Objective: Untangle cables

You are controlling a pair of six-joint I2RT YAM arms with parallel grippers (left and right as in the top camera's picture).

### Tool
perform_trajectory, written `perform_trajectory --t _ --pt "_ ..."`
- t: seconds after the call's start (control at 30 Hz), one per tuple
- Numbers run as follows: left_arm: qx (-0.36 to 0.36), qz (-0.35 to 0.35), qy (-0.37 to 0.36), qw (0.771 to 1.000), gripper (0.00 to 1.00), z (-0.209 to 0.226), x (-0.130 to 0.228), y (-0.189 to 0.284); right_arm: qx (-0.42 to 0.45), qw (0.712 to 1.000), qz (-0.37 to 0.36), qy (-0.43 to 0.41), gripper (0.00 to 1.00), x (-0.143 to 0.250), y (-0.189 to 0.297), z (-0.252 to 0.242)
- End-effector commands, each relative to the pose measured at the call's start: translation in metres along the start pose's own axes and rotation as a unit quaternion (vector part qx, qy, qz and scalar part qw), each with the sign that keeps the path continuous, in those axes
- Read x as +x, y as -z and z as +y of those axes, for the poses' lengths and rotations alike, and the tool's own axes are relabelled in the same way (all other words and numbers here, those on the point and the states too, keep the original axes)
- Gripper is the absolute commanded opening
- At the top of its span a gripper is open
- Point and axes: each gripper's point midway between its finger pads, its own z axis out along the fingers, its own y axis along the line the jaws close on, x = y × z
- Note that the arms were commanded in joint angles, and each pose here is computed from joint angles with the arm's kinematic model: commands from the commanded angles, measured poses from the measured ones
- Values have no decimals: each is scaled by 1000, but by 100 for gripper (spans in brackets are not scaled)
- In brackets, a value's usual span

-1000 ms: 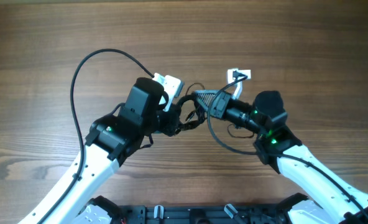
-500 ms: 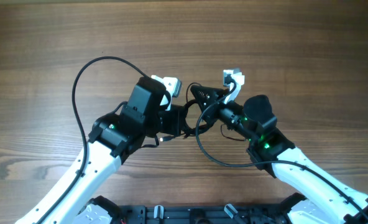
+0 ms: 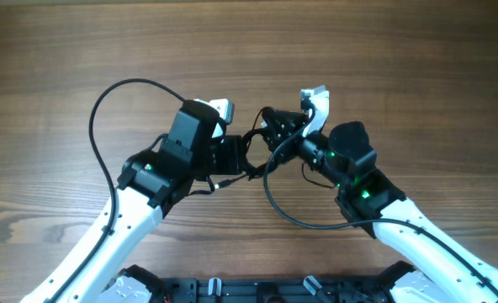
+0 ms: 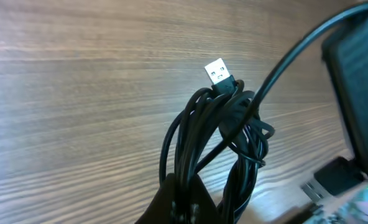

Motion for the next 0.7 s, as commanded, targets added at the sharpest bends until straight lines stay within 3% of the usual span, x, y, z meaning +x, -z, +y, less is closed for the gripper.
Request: perform_trajectory --t 0.0,0.07,0.3,0.43,0.67 --pt "26 24 87 996 4 -8 8 -1 36 998 -53 26 5 -26 3 1" --pt "40 35 150 987 4 -14 9 -1 29 998 -47 28 5 -19 -1 11" --pt "55 39 244 967 4 -16 4 2 27 999 -11 -22 5 4 -5 16" --pt "101 60 281 952 4 -11 -7 13 50 998 17 27 5 17 -4 6" --pt "112 60 289 949 4 -6 -13 18 34 999 -25 30 5 -3 -4 15"
